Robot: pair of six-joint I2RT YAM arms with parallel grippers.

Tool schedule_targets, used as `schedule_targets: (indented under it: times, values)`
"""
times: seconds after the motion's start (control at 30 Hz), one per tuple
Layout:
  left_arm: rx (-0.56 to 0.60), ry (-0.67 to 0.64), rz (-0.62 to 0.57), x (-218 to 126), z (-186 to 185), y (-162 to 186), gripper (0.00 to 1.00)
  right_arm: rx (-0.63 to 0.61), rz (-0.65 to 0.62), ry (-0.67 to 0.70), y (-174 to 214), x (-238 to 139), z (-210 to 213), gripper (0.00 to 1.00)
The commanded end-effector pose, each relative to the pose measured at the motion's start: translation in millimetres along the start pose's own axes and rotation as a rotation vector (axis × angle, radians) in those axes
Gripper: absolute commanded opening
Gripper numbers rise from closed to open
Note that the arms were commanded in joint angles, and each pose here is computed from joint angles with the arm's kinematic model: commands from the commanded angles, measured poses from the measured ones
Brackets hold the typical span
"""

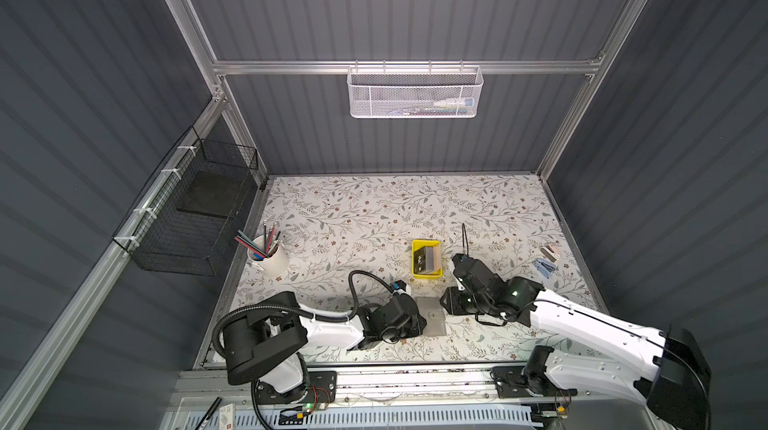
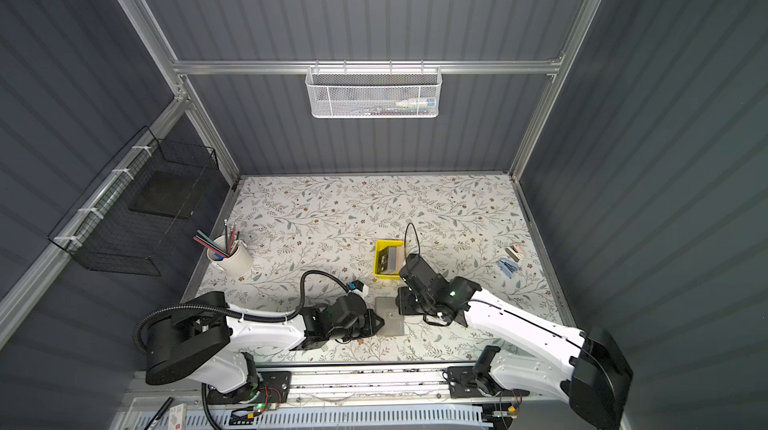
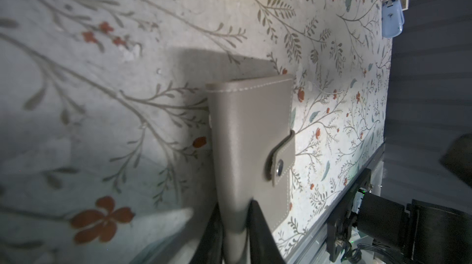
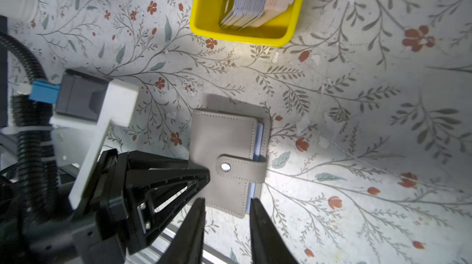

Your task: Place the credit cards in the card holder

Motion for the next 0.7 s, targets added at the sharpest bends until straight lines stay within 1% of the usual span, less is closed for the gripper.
schedule_targets:
  times: [0.0, 0.17, 0.3, 0.4, 0.67]
  values:
    - [-0.01, -0.154, 0.065, -6.0, 38.7, 16.8, 0.2, -0.013, -0.034, -0.01, -3.1, -3.0, -3.1, 0.34]
    - [-0.007, -0.155, 0.071, -9.0, 39.4, 15.5, 0.23, -0.018, -0.051, -0.007, -4.6, -7.0, -5.5, 0.36]
    - [-0.007, -0.148, 0.065, -11.4, 37.8, 13.5, 0.31, -0.018, -0.051, -0.002, -4.1, -8.1, -7.1, 0.38]
    - [-0.009, -0.138, 0.064, -12.3, 35.9, 12.6, 0.34, -0.013, -0.053, -0.002, -3.6, -8.7, -8.3, 0.39]
    - [0.013, -0.117, 0.063, -18.9, 28.3, 7.7, 0.37, -0.009, -0.081, 0.004, -6.3, -14.7, -12.0, 0.41]
Point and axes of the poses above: each gripper's point midway between its finger pads, its own x axis out along the fingers, its own z axis along the line the jaws close on, y = z × x, the point moved 2 cm from there along -x, back along the fingers, and after that the axes turned 15 degrees about x, right-handed, at the moved point
